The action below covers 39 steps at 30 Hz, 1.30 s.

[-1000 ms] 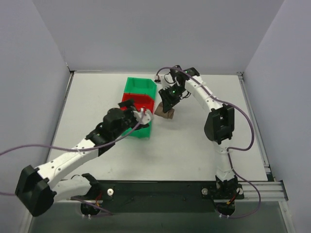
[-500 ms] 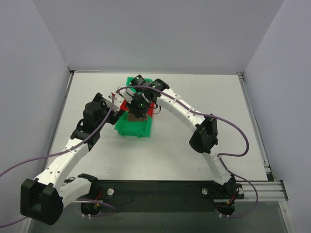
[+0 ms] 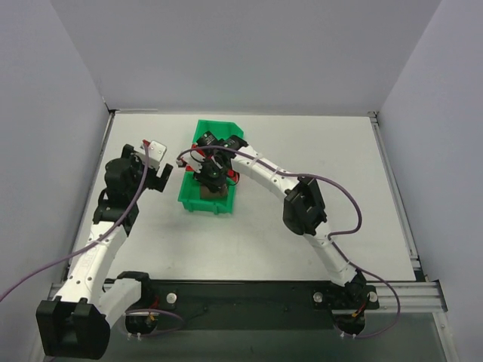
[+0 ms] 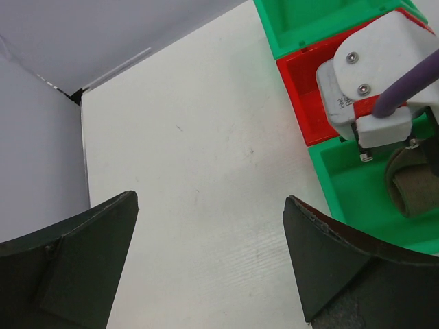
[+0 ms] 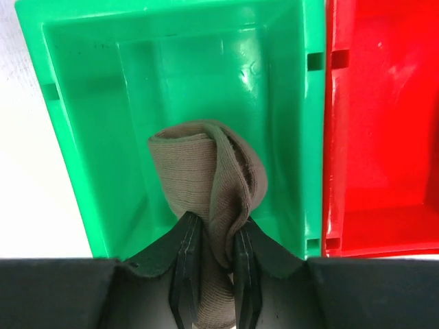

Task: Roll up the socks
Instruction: Place the sock in the storage box.

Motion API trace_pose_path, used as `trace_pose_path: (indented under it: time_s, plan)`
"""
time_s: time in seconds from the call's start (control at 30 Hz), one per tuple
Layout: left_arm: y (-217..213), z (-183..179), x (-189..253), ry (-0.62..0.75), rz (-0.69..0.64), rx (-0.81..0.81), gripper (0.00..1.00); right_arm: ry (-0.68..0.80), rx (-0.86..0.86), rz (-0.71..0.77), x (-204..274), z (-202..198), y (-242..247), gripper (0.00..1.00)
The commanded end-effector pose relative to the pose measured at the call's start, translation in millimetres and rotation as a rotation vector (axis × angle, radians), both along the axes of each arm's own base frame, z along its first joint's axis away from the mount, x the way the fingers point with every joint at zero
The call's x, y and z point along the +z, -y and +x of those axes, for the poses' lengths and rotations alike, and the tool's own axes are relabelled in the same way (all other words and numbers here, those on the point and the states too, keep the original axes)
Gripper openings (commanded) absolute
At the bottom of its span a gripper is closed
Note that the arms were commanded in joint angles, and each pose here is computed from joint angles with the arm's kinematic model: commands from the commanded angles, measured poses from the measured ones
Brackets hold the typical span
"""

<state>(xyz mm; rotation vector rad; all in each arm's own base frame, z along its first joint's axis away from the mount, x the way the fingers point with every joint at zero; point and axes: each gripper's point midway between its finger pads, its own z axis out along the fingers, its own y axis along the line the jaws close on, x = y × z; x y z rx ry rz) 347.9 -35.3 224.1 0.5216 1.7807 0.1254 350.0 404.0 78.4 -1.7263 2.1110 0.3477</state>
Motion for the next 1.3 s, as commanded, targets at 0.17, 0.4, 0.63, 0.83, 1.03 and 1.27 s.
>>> trace_pose_path:
  time_s: [0.17,0.4,0.63,0.83,1.03,1.27]
  plan:
    - [-26.9,8.0,9.2,0.015,-0.127,0.075,0.97,-0.099,0.012,0.05,-13.3,-9.8,-10.6,0.0]
    - [-32.1,10.6,11.9,0.036,-0.135,0.083,0.97,-0.134,0.028,0.068,-22.6,-17.2,-24.6,0.0]
    - [-29.1,9.6,10.4,0.033,-0.141,0.067,0.97,-0.113,0.016,0.041,-30.4,-13.6,-23.9,0.1]
    - [-28.5,8.9,12.0,0.038,-0.142,0.062,0.97,-0.089,0.016,0.026,-23.6,-12.4,-16.8,0.54]
    - [-27.2,8.2,10.3,0.035,-0.14,0.056,0.97,-0.048,0.012,0.044,-2.9,-7.7,-15.8,0.65]
    - [-26.9,8.6,8.5,0.029,-0.137,0.051,0.97,0.023,0.018,0.107,51.2,-7.2,-17.1,0.68]
